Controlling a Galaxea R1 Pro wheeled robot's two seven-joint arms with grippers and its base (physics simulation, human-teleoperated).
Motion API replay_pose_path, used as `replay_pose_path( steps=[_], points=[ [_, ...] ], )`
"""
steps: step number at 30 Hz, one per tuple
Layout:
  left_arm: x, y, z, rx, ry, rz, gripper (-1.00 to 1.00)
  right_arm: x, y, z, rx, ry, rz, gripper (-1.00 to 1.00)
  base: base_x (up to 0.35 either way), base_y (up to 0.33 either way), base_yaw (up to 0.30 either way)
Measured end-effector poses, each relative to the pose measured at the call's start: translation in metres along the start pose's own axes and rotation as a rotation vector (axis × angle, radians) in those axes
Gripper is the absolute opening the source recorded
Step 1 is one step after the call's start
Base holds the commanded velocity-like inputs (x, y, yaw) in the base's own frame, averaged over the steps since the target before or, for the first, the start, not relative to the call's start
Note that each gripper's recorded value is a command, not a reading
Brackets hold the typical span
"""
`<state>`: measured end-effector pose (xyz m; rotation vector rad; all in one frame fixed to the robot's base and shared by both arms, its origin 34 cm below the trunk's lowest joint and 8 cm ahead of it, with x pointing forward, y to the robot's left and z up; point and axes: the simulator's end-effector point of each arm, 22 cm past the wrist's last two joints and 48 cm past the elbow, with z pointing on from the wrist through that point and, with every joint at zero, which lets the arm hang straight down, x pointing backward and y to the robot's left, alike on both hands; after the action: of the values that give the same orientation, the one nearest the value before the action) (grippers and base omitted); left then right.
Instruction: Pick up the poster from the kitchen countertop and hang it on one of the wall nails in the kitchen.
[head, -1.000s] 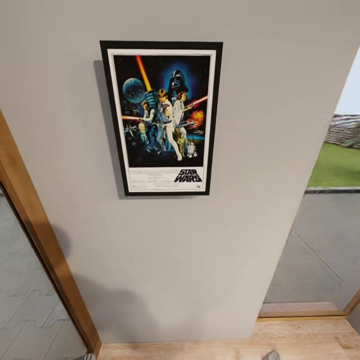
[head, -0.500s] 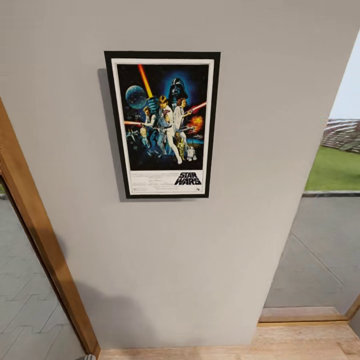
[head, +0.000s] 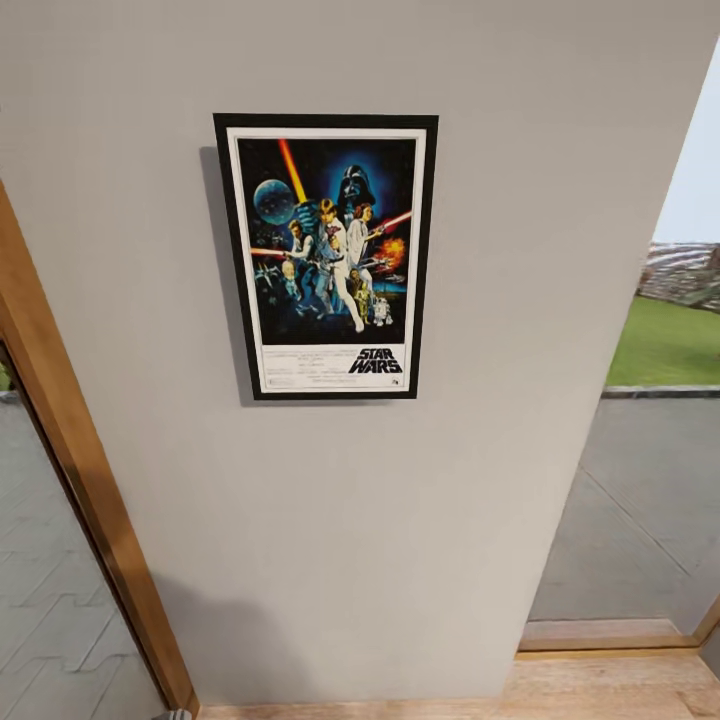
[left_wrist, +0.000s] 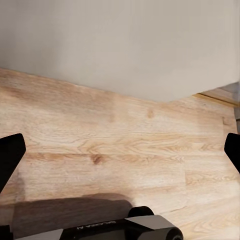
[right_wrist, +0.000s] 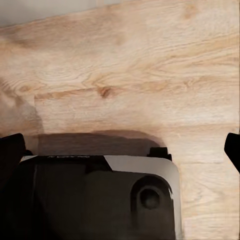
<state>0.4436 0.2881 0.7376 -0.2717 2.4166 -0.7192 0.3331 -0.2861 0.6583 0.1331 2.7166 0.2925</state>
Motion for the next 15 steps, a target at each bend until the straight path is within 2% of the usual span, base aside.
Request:
replay_pose_path(
  steps=[4, 15],
  points=[
    [0.0, 0.0, 0.0, 0.0, 0.0, 0.0, 1.0, 0.036, 0.001, -0.003, 0.001, 0.073, 0.025, 1.0, 0.0, 0.0, 0.0],
    [0.0, 0.0, 0.0, 0.0, 0.001, 0.0, 1.0, 0.05, 0.002, -0.005, 0.0, 0.1, 0.037, 1.0, 0.0, 0.0, 0.0]
  ],
)
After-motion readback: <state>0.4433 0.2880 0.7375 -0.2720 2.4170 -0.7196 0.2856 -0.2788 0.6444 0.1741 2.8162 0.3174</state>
